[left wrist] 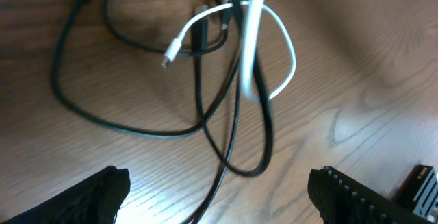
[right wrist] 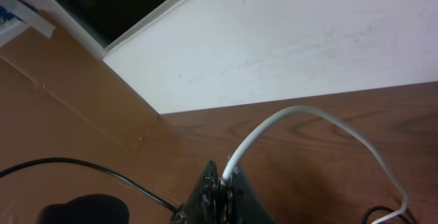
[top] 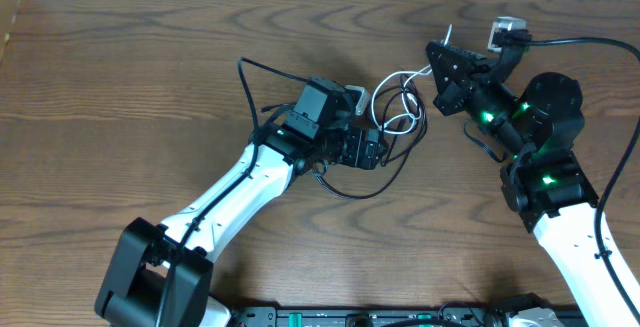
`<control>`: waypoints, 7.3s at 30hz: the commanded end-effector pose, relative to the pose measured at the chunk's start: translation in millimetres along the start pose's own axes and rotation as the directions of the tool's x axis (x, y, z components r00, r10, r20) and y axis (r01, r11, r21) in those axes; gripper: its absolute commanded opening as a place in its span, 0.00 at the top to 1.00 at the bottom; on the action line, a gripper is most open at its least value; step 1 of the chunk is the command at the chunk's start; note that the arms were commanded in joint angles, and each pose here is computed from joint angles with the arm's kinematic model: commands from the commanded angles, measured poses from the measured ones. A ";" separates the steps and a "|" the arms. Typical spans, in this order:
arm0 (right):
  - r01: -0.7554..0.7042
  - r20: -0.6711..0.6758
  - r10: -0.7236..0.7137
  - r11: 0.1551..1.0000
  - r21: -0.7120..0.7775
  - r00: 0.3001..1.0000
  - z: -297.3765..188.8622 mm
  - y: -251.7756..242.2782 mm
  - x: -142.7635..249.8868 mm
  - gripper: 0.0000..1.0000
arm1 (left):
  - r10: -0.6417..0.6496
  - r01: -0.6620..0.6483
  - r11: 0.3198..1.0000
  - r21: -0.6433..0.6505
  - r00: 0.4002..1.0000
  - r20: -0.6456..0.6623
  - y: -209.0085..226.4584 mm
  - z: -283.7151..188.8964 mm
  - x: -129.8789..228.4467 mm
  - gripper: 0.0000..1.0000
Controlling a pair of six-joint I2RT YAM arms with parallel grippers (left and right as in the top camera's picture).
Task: Untangle cables
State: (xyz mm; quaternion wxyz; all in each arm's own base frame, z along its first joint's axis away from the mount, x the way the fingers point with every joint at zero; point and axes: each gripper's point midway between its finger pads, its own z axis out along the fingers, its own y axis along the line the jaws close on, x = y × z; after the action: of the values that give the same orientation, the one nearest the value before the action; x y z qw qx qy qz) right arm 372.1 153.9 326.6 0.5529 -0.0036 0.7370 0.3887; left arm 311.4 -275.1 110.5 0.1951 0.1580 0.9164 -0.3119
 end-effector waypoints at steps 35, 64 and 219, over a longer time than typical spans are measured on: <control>-0.142 0.250 0.101 0.978 0.152 0.963 -44.7 -63.6 -76.2 0.99 | -0.222 0.201 0.969 -0.141 0.963 -0.153 66.3 11.2 38.3 0.45; -0.161 0.219 0.121 0.971 0.177 0.968 -43.7 -69.6 -66.6 0.99 | 0.075 -0.068 0.989 0.134 0.996 -0.044 -23.7 36.7 12.0 0.16; 0.150 -0.566 -0.012 0.969 0.198 0.824 -18.6 -101.8 141.0 0.25 | 0.019 -0.039 0.999 0.026 0.850 0.526 -50.9 -217.9 -100.2 0.92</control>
State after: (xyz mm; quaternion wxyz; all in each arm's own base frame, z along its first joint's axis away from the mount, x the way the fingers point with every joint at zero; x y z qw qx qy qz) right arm 346.8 119.8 155.1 0.3200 -0.0594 0.9043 0.2762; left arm 324.5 -193.3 333.4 0.4367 0.0911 0.8251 -0.3466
